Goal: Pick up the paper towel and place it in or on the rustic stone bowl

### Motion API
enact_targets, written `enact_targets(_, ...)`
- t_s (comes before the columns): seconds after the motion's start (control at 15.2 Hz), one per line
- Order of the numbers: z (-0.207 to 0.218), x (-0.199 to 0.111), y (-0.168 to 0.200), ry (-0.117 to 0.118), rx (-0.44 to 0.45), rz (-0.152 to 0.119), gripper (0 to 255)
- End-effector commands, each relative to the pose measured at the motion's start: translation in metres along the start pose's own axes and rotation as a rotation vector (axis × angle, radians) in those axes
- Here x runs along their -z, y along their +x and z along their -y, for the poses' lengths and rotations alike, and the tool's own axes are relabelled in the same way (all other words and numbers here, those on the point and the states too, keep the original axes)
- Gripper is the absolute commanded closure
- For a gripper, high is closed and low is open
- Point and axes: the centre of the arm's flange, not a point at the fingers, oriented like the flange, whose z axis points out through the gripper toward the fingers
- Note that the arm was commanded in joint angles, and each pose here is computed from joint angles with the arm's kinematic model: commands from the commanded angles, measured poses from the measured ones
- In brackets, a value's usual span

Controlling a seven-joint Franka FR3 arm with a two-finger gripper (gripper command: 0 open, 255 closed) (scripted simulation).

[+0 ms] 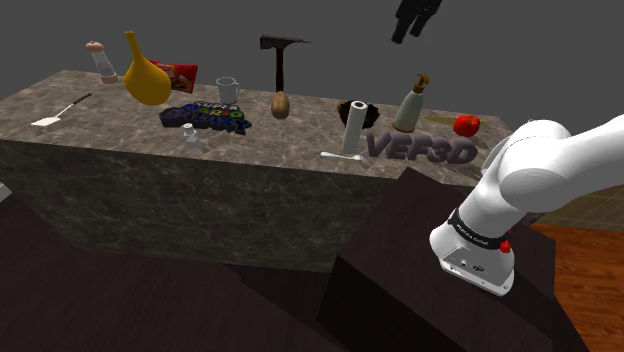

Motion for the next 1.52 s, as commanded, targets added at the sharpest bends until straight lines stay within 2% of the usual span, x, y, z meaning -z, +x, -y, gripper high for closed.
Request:
enact_targets(0.0, 0.0, 0.0, 0.0, 0.0, 0.0, 0.0, 0)
enact_targets(1.45, -0.13, -0.239, 0.108, -0.021, 0.212, 0.083, 0)
